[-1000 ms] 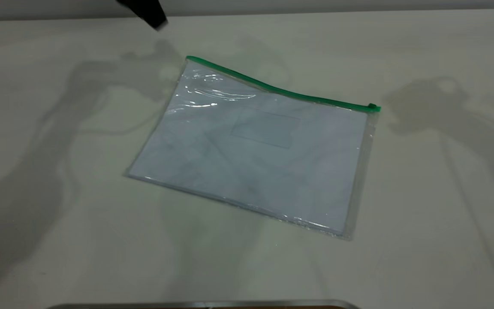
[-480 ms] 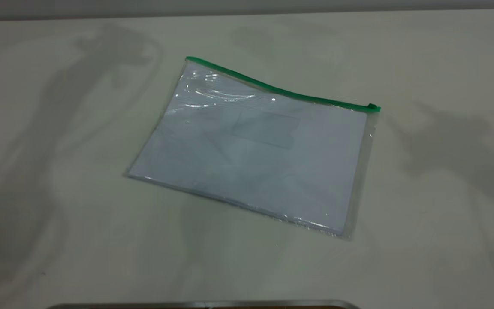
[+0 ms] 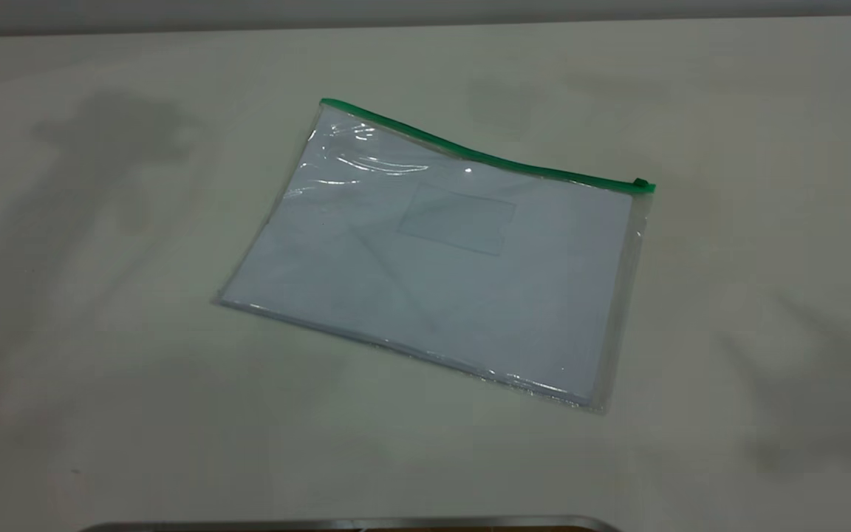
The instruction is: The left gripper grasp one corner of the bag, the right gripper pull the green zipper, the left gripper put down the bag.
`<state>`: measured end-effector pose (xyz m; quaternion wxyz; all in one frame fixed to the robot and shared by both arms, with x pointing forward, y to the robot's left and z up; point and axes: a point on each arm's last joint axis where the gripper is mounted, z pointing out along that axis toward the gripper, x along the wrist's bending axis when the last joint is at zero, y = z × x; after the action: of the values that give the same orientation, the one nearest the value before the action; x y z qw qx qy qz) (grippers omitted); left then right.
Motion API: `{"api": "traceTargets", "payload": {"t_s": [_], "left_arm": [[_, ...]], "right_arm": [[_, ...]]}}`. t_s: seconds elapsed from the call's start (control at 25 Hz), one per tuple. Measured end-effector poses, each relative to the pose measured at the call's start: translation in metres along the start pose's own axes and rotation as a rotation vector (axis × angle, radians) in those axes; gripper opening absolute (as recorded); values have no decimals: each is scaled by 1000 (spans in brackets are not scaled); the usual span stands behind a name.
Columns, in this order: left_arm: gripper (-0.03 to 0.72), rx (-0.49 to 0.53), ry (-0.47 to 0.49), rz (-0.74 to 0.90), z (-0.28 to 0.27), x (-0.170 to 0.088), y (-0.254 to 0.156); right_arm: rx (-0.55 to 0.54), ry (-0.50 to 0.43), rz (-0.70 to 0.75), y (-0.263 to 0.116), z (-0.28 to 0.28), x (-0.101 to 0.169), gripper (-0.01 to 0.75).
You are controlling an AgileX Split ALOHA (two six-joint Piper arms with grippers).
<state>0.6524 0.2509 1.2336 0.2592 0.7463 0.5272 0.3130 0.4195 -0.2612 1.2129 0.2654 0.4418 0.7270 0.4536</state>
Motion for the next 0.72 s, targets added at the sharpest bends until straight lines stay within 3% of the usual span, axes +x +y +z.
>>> {"api": "traceTargets", "payload": {"t_s": [0.44,0.72], "left_arm": [[563,121,32,-52,-96,-8,-72],[563,108,37,-147,-159,-19,-133]], "right_arm": [[43,58,-6,-65,-51,44,544],[31,80,-35,-119,-84,75,541]]}}
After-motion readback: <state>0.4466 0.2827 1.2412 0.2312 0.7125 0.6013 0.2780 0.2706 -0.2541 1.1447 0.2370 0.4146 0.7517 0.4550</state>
